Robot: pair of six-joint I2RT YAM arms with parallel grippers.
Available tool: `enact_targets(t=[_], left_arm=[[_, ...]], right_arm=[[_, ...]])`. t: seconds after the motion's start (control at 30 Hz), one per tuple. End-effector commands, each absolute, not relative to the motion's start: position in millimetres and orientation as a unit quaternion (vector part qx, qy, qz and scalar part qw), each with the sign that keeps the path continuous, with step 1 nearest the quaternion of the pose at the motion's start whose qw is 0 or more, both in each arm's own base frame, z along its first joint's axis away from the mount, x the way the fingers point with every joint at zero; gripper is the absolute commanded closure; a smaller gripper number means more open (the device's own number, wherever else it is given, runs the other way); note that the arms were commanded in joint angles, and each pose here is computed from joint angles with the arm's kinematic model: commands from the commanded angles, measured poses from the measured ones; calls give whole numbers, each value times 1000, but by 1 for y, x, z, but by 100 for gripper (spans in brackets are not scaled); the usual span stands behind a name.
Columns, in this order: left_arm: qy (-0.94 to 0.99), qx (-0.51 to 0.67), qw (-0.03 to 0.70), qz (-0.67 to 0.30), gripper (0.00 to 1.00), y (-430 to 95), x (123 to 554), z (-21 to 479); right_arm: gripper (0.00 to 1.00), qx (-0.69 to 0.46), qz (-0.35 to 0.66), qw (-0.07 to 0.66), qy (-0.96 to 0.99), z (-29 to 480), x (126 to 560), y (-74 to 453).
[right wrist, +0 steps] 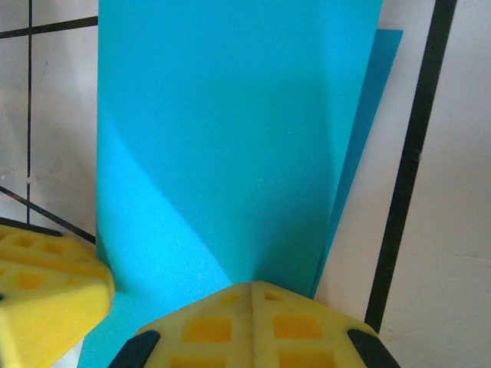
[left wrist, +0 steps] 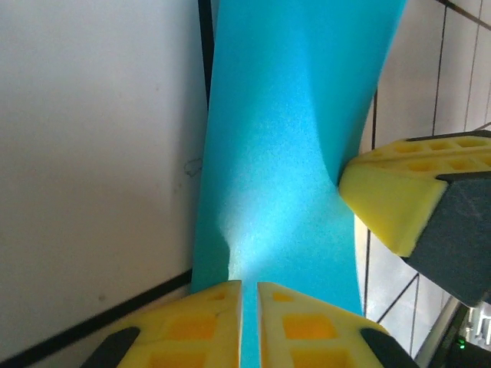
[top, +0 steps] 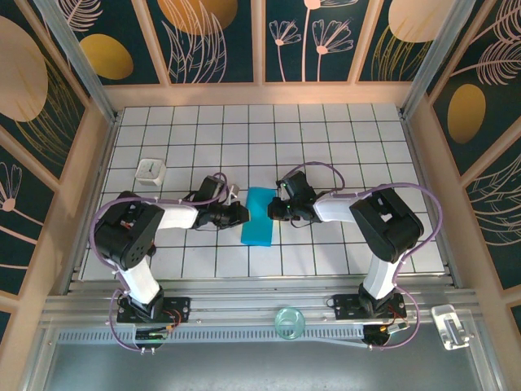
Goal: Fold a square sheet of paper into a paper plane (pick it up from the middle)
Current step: First fold the square sheet of paper in half at the center of the table, then first fold in half a square sheet of paper at the center of the table.
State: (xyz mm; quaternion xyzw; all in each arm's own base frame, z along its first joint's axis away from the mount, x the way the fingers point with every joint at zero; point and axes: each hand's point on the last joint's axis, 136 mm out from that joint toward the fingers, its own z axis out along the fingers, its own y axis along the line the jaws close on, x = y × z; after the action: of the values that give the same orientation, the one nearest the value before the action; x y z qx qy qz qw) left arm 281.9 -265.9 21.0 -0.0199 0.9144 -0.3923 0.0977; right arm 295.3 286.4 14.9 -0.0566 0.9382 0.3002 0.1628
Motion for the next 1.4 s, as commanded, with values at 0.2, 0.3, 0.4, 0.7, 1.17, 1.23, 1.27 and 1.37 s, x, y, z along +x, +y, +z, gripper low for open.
enact_targets(t=[0.2, 0.3, 0.4, 0.7, 1.17, 1.23, 1.27, 1.37], left_arm=[[910, -28, 72, -407, 86, -267, 264, 21], [923, -41, 62, -377, 89, -258, 262, -1], [927, -45, 57, -367, 92, -253, 258, -8], [941, -45, 28, -334, 99, -236, 233, -24], [962, -17, -4, -271, 100, -217, 218, -42], [965, -10, -4, -262, 100, -215, 218, -44], [966, -9, -6, -258, 100, -214, 218, -45], [968, -5, -6, -249, 100, -212, 218, -46]], right_arm=[[100, -27, 170, 91, 981, -44, 263, 228], [100, -30, 170, 91, 981, -44, 263, 229], [100, -29, 168, 91, 981, -44, 262, 227], [100, -32, 172, 98, 980, -39, 267, 230], [90, -92, 291, 201, 931, 60, 317, 292], [88, -102, 332, 199, 916, 76, 313, 306], [88, -102, 348, 196, 911, 80, 310, 310], [88, -100, 398, 179, 894, 86, 302, 328]])
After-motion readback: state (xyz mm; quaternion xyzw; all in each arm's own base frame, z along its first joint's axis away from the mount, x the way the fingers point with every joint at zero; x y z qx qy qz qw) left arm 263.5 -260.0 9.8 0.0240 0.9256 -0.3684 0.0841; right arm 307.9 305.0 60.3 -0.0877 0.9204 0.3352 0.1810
